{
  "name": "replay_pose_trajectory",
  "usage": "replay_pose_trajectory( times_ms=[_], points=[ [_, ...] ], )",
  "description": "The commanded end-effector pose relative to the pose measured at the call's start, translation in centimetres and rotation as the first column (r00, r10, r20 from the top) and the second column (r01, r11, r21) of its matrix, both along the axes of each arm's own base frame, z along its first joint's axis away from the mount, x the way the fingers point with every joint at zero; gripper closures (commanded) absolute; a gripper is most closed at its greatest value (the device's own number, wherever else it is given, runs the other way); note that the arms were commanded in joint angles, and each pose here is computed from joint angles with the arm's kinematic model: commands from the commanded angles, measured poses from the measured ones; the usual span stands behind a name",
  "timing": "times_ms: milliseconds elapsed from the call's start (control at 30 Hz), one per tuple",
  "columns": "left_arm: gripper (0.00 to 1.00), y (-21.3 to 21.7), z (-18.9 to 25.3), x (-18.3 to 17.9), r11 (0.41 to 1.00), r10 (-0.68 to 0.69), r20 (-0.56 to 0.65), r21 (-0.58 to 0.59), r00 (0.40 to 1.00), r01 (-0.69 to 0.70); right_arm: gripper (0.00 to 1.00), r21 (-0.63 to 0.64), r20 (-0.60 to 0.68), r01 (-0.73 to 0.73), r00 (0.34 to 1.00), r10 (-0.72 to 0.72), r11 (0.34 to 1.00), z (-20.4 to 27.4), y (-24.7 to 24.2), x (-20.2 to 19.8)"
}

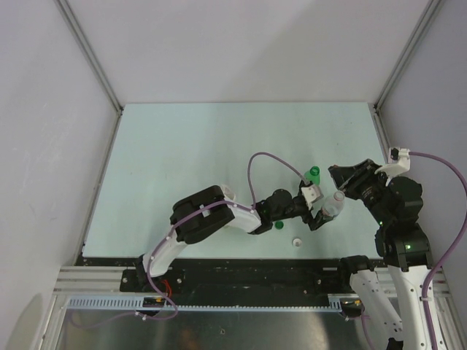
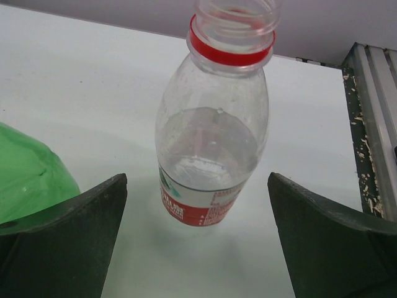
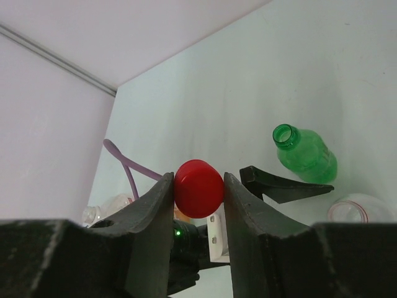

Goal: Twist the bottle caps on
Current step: Screw the bottle cap onto the plastic bottle.

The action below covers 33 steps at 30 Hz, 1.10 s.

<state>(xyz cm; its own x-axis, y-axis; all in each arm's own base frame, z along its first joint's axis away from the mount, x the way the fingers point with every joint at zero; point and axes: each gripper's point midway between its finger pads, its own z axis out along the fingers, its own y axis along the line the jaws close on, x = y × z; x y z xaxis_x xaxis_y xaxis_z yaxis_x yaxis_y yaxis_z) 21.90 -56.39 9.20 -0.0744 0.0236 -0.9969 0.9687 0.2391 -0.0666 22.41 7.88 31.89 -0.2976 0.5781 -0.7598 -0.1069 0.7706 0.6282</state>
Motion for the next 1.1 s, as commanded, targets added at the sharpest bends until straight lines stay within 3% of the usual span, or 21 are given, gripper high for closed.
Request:
replay_pose_trajectory(
  times_ms=[0, 533, 800, 1067],
  points=[
    [0.01, -1.7, 2.5, 0.4, 0.997, -0.001, 0.079, -0.080, 0.997, 0.007, 0.75, -0.043, 0.072, 0.005, 0.997, -0.002, 0.999, 1.9, -0.4, -0.1],
    [0.01, -4.6, 1.1, 1.7, 0.995, 0.011, 0.105, -0.098, 0.994, -0.001, 0.74, -0.073, 0.124, -0.037, 0.991, 0.046, 0.997, 2.7, 0.1, -1.0],
    [0.29, -4.6, 2.3, 1.7, 0.994, 0.006, 0.154, -0.105, 0.988, 0.010, 0.74, -0.083, 0.140, -0.001, 0.990, 0.013, 0.997, 2.9, -0.6, -1.5],
    [0.36, 0.5, 9.3, -0.1, 0.989, 0.040, 0.166, -0.150, 0.985, -0.014, 0.73, -0.109, 0.194, 0.014, 0.981, 0.007, 0.994, 3.7, -1.0, -2.8]
  ],
)
